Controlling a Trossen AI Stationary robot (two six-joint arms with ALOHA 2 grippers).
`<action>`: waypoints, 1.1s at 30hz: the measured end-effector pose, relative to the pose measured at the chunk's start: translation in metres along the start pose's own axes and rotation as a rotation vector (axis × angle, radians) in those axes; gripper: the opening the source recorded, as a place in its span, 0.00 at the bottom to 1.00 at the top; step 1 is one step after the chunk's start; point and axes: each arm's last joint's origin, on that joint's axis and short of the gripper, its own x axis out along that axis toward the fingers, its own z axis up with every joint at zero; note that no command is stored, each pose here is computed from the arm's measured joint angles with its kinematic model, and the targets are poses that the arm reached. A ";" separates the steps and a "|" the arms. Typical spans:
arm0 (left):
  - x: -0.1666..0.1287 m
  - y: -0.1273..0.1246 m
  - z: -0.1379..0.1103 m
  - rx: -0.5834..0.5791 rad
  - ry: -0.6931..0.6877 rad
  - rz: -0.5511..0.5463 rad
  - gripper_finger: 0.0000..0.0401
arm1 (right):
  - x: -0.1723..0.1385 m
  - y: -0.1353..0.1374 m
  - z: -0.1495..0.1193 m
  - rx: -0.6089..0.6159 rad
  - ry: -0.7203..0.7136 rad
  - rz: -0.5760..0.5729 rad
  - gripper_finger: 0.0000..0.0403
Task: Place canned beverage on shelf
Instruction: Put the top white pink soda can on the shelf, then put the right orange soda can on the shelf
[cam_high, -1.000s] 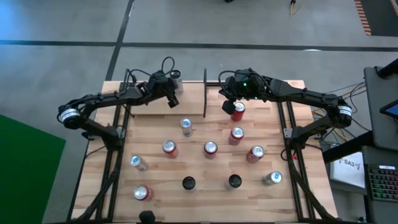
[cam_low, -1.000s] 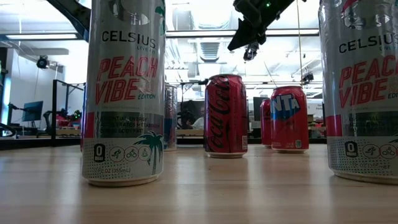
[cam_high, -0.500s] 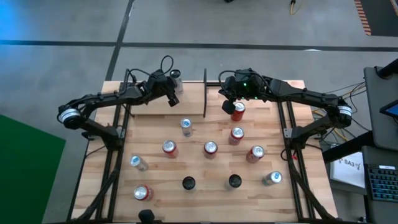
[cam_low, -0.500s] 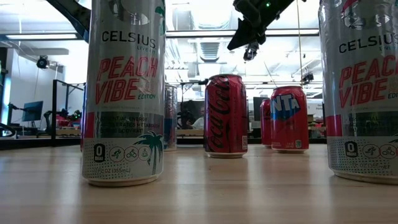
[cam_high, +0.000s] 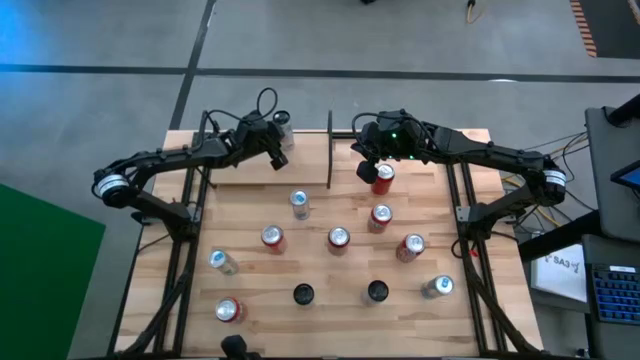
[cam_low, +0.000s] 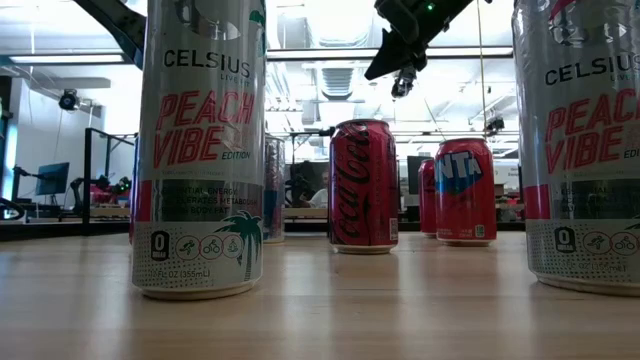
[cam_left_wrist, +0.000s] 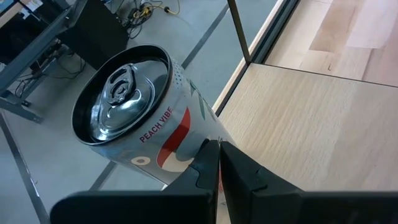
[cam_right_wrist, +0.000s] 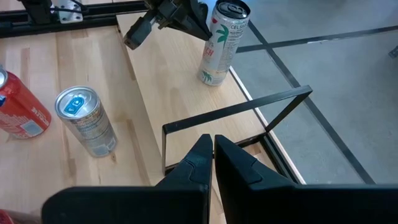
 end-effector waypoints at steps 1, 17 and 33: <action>0.000 0.000 0.000 -0.003 0.001 0.001 0.00 | 0.000 0.000 0.000 -0.001 0.000 0.000 0.02; 0.000 0.001 0.000 -0.026 0.000 0.002 0.00 | 0.000 0.000 0.000 -0.011 0.000 0.000 0.02; -0.047 -0.014 0.018 -0.037 -0.086 -0.072 0.00 | -0.009 0.028 0.003 0.008 -0.024 0.080 0.02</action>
